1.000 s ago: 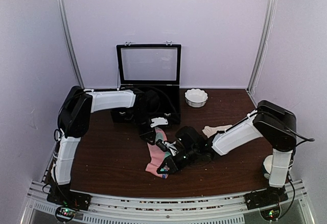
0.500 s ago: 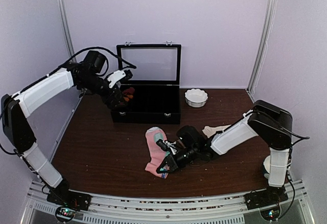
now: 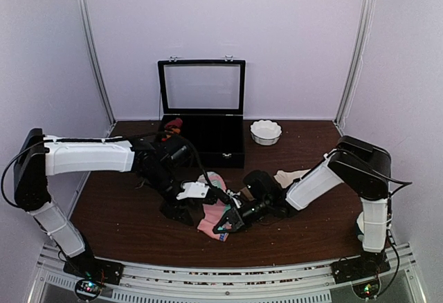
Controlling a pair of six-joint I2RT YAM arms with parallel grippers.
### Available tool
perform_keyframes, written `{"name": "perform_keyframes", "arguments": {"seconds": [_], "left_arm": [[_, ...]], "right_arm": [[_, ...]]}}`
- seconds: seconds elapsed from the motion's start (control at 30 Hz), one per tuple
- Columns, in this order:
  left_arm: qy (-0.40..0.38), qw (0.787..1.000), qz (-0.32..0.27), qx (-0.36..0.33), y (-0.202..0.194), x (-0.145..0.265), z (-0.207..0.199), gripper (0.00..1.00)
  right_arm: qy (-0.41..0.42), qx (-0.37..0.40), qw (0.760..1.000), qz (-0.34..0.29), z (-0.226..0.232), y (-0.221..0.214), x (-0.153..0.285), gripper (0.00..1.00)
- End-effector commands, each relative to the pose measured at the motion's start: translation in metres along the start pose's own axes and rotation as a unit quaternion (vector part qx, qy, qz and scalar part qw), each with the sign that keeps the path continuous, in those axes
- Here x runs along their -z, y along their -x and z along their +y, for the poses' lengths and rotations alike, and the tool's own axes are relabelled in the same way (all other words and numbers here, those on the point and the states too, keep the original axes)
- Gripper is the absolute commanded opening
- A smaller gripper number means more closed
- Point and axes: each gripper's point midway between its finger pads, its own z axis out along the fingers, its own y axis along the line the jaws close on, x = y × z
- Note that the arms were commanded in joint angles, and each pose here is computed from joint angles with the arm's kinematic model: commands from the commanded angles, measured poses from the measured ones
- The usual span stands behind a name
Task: Roll the socks
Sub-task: Roll the sock at the center of the board.
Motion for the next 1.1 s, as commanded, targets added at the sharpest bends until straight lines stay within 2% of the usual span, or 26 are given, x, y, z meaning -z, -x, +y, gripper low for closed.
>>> {"name": "perform_keyframes", "arguments": {"seconds": [0.0, 0.2, 0.4, 0.67, 0.8, 0.93, 1.07], "left_arm": [[-0.023, 0.999, -0.032, -0.005, 0.011, -0.025, 0.004, 0.55], [-0.019, 0.999, -0.037, -0.001, 0.019, -0.051, 0.017, 0.55], [-0.052, 0.998, 0.001, 0.035, 0.007, -0.078, 0.022, 0.3], [-0.08, 0.992, 0.023, 0.096, -0.008, -0.099, 0.027, 0.11], [-0.119, 0.983, 0.022, 0.141, -0.011, -0.104, 0.029, 0.01], [-0.137, 0.975, 0.034, 0.172, -0.018, -0.112, 0.033, 0.0], [-0.147, 0.967, 0.055, 0.202, -0.029, -0.117, 0.036, 0.0]], "right_arm": [[-0.122, -0.147, 0.979, 0.069, -0.085, -0.076, 0.006, 0.12], [-0.116, -0.145, 0.98, 0.067, -0.082, -0.073, 0.007, 0.13], [-0.11, -0.141, 0.982, 0.056, -0.079, -0.067, 0.008, 0.16], [-0.094, -0.109, 0.99, 0.012, -0.061, -0.049, 0.016, 0.23], [-0.09, -0.078, 0.993, -0.014, -0.051, -0.043, 0.023, 0.31], [-0.11, -0.044, 0.993, -0.022, -0.044, -0.04, 0.031, 0.35], [-0.17, 0.006, 0.985, -0.038, -0.04, -0.041, 0.051, 0.37]]}}
